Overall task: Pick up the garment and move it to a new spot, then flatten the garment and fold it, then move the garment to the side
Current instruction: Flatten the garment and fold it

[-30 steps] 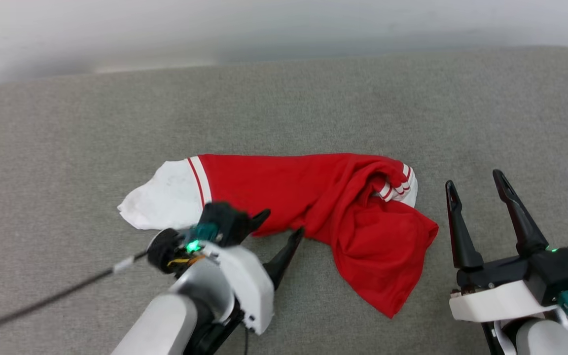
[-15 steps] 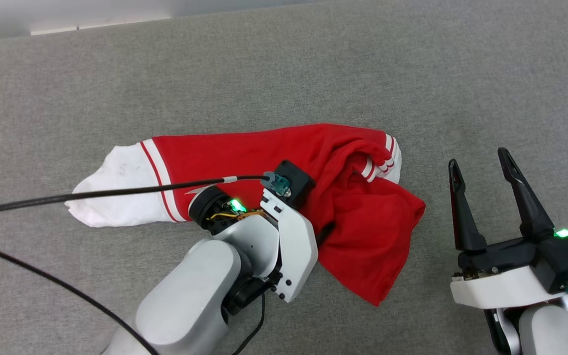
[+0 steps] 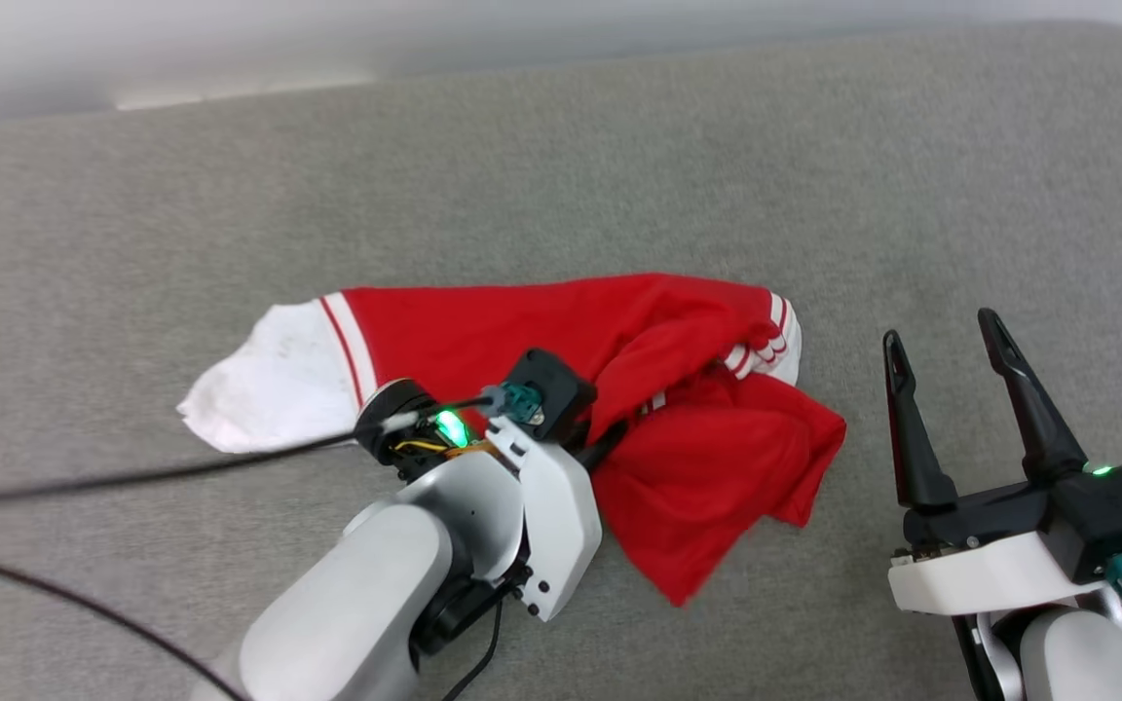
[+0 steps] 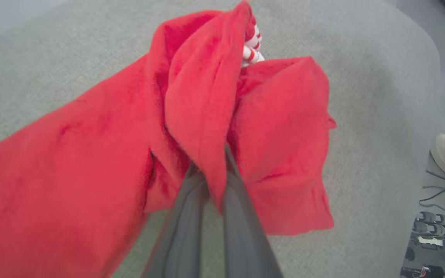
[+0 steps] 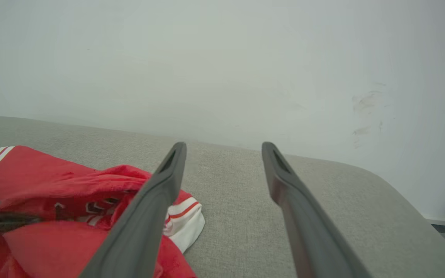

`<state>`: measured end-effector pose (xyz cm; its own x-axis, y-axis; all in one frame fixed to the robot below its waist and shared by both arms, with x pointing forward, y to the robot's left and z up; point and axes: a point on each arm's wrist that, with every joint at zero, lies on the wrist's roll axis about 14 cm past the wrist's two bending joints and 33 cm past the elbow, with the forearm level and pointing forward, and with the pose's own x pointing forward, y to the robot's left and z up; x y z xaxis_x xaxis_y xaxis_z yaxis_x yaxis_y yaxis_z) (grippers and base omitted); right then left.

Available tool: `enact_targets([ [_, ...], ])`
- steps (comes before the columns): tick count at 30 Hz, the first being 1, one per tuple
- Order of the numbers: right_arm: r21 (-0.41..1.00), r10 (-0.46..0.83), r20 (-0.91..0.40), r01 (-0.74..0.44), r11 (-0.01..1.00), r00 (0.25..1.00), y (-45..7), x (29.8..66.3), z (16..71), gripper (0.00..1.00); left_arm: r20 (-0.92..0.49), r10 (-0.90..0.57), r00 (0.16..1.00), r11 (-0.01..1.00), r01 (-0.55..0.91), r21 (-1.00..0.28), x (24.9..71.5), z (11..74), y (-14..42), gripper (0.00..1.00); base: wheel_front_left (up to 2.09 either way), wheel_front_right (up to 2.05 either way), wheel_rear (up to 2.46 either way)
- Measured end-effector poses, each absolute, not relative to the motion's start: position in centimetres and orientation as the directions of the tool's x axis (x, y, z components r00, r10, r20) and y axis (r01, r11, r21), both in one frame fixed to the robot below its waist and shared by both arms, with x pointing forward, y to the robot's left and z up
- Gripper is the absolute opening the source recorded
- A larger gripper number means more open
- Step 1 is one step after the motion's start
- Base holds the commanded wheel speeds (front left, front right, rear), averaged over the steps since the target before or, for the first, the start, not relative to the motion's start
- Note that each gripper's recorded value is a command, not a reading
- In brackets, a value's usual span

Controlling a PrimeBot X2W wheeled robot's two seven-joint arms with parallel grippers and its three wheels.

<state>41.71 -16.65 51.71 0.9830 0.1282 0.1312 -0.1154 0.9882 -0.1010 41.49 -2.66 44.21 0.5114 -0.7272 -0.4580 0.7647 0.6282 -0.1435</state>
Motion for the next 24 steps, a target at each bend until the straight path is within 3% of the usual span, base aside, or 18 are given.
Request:
enact_targets([
  [13, -0.091, 0.194, 0.198, -0.179, 0.98, 0.961, -14.2, 39.8, 54.4, 1.0, -0.238, -0.614, 0.752, 0.764, 0.642, 0.058, 39.6, 54.7, 4.2, 0.0, 0.0, 0.0, 0.0],
  [24, -0.087, 0.207, 0.19, -0.194, 0.977, 0.96, -13.7, 39.3, 54.2, 1.0, -0.587, -0.622, 0.518, 0.634, 0.773, 0.01, 31.6, 44.6, 2.8, 0.0, 0.0, 0.0, 0.0],
])
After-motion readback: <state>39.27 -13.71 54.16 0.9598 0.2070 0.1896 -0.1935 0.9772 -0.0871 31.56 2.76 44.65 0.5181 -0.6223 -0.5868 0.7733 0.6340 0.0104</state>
